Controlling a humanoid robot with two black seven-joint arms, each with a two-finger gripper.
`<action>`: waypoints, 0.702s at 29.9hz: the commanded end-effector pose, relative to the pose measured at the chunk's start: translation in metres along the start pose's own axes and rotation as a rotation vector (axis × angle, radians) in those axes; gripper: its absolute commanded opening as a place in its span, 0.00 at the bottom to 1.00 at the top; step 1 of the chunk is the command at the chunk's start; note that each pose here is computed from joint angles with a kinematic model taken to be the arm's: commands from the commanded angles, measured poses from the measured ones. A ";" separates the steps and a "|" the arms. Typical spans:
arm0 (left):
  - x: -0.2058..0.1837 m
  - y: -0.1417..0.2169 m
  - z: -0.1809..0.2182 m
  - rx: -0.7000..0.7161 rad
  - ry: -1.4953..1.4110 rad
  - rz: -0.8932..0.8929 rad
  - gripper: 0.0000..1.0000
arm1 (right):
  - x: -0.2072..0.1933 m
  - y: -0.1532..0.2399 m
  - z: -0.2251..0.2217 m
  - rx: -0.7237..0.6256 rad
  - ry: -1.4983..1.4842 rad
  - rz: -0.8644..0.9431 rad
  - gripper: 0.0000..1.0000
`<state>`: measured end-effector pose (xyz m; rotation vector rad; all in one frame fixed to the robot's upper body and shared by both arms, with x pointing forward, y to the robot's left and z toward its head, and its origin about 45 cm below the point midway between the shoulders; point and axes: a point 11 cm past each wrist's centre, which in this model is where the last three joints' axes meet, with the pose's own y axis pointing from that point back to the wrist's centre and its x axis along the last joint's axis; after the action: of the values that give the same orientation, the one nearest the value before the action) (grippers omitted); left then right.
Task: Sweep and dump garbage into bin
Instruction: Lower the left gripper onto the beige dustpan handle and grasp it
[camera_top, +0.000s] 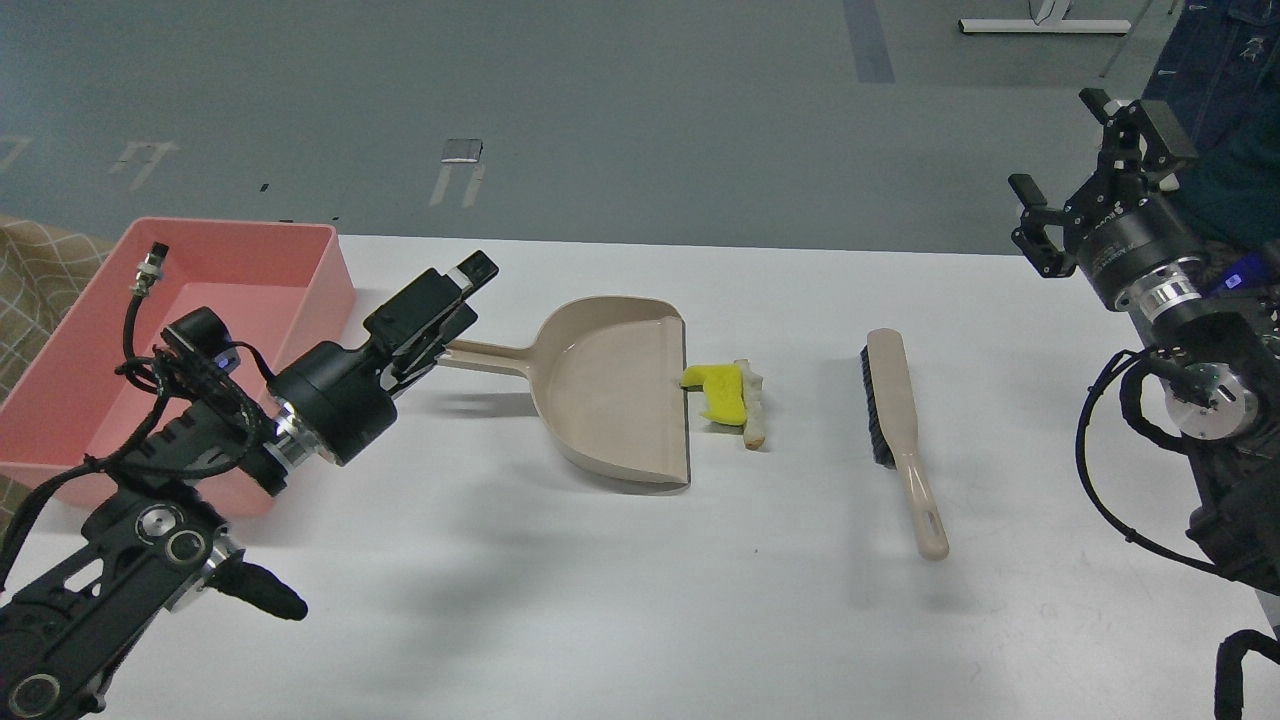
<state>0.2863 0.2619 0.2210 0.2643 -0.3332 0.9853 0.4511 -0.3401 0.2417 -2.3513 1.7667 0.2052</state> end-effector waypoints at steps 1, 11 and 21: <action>-0.004 0.007 -0.015 0.042 0.020 0.030 0.98 | -0.001 0.001 0.003 -0.004 -0.004 0.000 1.00; -0.011 0.010 -0.058 0.107 0.085 0.154 0.98 | -0.001 0.000 0.001 -0.001 -0.003 -0.003 1.00; -0.012 0.015 -0.084 0.187 0.067 0.208 0.98 | 0.000 0.001 0.002 -0.004 -0.003 -0.001 1.00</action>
<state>0.2815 0.2881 0.1461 0.3501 -0.2144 1.2169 0.4500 -0.3400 0.2404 -2.3533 1.7652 0.2079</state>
